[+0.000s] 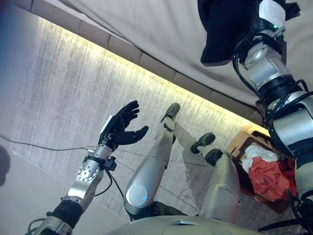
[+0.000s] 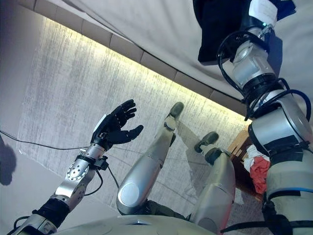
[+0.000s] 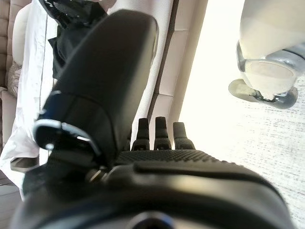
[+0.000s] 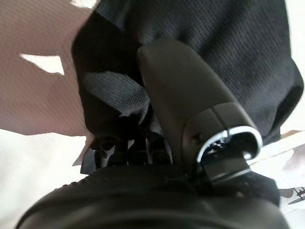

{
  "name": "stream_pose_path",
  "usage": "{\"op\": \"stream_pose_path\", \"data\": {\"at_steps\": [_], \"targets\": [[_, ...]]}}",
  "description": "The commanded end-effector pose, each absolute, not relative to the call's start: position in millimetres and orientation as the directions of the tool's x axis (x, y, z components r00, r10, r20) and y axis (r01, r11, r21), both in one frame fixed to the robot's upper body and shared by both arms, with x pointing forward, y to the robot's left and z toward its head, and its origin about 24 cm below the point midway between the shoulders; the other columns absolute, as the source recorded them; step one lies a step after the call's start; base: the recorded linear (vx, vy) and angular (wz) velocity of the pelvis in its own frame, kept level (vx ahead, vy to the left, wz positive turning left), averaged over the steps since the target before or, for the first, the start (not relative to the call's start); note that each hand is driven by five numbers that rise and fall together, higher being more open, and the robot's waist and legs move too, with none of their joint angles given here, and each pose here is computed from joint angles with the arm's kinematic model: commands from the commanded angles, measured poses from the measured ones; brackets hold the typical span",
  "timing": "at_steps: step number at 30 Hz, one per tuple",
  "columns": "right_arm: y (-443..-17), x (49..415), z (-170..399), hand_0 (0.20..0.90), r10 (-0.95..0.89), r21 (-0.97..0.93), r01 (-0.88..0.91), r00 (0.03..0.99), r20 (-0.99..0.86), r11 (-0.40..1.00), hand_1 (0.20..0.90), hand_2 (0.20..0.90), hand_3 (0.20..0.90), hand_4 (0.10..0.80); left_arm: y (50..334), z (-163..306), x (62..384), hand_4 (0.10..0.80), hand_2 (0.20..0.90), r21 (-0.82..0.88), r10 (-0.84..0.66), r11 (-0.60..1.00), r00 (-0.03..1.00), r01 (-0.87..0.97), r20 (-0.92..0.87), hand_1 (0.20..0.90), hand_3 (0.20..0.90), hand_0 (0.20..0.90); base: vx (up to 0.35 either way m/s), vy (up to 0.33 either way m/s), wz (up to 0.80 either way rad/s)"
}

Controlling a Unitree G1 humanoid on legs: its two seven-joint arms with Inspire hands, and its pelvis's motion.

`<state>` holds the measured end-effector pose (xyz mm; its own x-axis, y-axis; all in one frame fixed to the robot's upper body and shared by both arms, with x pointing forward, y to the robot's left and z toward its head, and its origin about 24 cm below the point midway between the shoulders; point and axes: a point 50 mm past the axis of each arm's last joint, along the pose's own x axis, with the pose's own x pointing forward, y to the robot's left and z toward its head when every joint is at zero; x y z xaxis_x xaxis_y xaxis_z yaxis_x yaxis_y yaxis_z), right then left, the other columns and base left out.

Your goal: Pick up the clothes from the bed and place them into the basket

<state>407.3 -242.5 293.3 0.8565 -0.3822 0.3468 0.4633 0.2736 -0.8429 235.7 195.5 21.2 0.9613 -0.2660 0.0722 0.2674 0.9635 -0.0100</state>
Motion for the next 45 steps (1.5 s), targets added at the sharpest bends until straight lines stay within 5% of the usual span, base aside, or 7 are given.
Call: {"op": "stream_pose_path", "data": {"at_steps": [1, 28, 45], "targets": [[-259, 403, 297, 0.3, -0.406, -0.828, 0.463, 0.855, 0.324, 0.316, 0.3, 0.3, 0.2, 0.1, 208, 55, 230, 0.8, 0.9, 0.002, -0.237, 0.969, 0.936, 0.245, 0.262, 0.9, 0.9, 0.9, 0.0, 0.0, 0.0], [-282, 394, 294, 0.3, -0.41, -0.599, 0.576, 0.817, 0.404, 0.556, 0.3, 0.3, 0.2, 0.1, 216, 51, 248, 0.8, 0.9, 0.014, -0.203, 0.979, 0.957, 0.205, 0.207, 0.9, 0.9, 0.9, -0.021, 0.004, -0.12], [-342, 356, 254, 0.3, -0.363, -0.6, 0.488, 0.873, 0.326, 0.634, 0.3, 0.3, 0.2, 0.1, 217, 7, 251, 0.8, 0.9, 0.035, -0.088, 0.995, 0.994, 0.09, -0.058, 0.9, 0.9, 0.9, 0.11, 0.028, -0.42]]}}
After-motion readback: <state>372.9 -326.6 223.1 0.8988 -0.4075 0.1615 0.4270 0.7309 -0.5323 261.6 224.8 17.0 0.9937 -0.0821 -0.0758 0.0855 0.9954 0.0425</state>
